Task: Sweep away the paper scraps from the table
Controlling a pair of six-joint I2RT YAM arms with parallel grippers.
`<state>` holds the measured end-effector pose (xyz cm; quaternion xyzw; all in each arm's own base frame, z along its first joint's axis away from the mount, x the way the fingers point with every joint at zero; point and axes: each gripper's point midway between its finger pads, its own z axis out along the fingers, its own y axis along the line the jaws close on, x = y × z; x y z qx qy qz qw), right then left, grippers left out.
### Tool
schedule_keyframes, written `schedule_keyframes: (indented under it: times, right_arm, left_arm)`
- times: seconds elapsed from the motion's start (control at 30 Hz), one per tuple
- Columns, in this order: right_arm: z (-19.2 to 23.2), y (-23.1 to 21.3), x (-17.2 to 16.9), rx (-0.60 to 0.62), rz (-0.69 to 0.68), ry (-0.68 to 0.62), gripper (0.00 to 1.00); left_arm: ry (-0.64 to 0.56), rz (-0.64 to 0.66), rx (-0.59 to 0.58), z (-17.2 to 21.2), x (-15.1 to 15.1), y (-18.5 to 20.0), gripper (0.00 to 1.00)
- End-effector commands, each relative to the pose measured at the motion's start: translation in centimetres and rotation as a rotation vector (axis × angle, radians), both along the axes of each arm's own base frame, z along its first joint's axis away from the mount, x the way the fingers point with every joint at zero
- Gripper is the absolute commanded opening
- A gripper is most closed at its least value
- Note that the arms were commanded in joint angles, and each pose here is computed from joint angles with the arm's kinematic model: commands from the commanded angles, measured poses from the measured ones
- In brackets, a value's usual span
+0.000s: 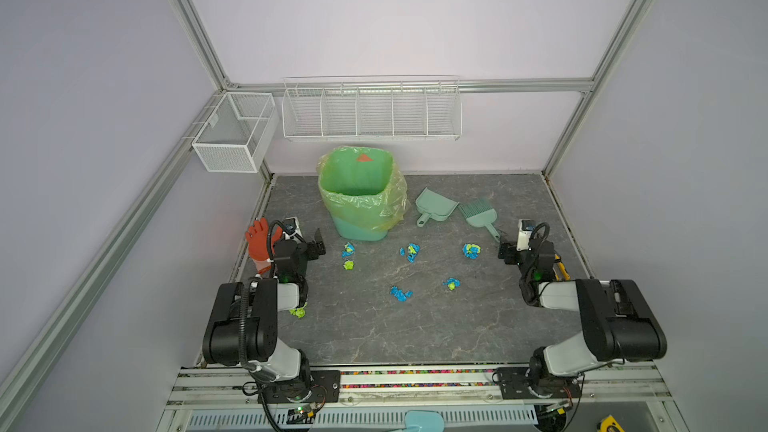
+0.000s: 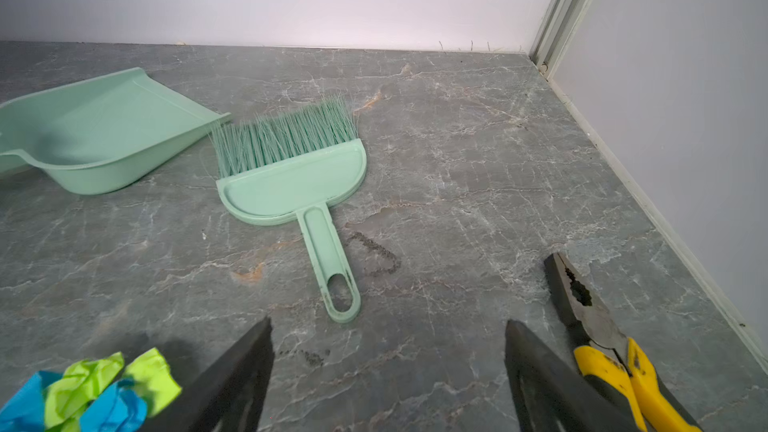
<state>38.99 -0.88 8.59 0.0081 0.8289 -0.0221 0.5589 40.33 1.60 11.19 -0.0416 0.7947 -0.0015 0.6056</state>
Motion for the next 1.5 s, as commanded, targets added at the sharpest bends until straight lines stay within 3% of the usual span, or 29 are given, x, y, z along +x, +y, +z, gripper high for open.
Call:
schedule_keyframes:
  times: [0.0, 0.93, 1.0, 1.27, 1.37, 1.47]
  right_arm:
    - [0.7, 0.5, 0.6, -0.014, 0.024, -0.025, 0.88]
    - [0.6, 0.4, 0.5, -0.007, 0.028, -0.023, 0.88]
    - [0.7, 0.4, 0.6, -0.008, 0.028, -0.024, 0.88]
    - [1.9, -0.3, 0.9, -0.028, -0.026, 0.008, 0.88]
    - [2.2, -1.1, 1.2, -0.007, -0.095, 0.104, 0.88]
    - [1.7, -2.0, 1.3, 0.063, -0.207, 0.238, 0.88]
  left_arm:
    - [-0.017, -0.012, -0.009, 0.3, 0.2, -0.2, 0.99]
    - [-0.007, 0.016, 0.025, 0.2, 0.2, -0.4, 0.99]
    - [-0.021, 0.044, 0.034, 0.7, 0.0, -0.2, 0.99]
    - [-0.103, 0.378, 0.065, 5.3, -3.7, 3.4, 0.99]
    - [-0.117, 0.492, -0.007, 6.9, -4.9, 4.8, 0.99]
    - [-0.136, 0.487, -0.087, 8.9, -5.0, 4.5, 0.99]
